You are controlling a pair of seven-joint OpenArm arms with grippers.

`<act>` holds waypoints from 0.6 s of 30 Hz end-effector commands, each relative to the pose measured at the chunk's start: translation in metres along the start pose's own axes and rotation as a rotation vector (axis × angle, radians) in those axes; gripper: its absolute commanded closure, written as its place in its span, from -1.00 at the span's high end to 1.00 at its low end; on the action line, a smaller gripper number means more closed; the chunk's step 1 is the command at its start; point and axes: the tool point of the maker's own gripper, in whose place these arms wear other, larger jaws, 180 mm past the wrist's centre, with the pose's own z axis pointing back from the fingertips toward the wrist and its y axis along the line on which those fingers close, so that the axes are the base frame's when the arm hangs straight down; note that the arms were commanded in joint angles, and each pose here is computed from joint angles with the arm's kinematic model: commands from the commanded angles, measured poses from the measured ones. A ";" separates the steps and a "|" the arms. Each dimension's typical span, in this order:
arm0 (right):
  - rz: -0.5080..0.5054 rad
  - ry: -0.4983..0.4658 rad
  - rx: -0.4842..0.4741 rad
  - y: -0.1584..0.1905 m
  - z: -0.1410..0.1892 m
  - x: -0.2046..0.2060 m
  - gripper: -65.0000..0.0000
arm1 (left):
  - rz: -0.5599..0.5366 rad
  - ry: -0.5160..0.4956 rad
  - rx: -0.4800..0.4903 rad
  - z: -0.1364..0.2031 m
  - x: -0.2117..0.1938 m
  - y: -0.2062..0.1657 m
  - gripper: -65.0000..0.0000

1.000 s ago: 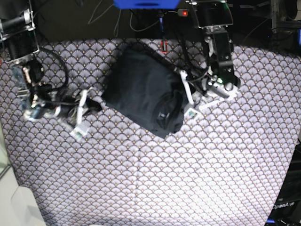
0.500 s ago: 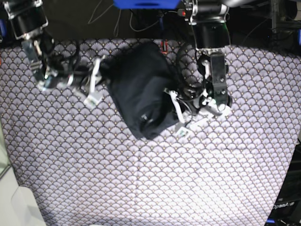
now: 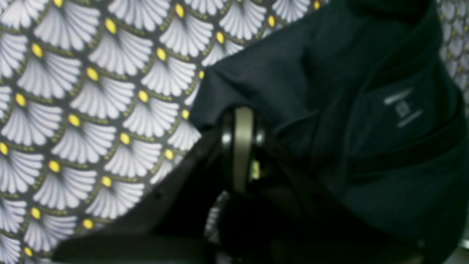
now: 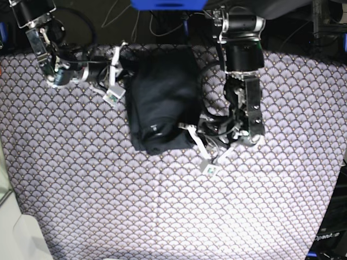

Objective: Fold the T-shirt properly

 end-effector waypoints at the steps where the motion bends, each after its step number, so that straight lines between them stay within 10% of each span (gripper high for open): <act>1: 0.015 -0.035 -0.009 -0.005 0.010 0.010 -1.00 | -0.012 -0.072 -0.021 0.005 0.025 -0.007 -1.00; 9: -0.003 -0.030 -0.092 -0.031 0.034 0.003 -1.00 | -0.038 -0.139 0.013 0.026 0.040 -0.005 -1.00; 18: -0.014 -0.036 -0.211 -0.067 0.072 0.002 -1.00 | -0.066 -0.069 0.289 0.107 -0.014 0.073 -1.00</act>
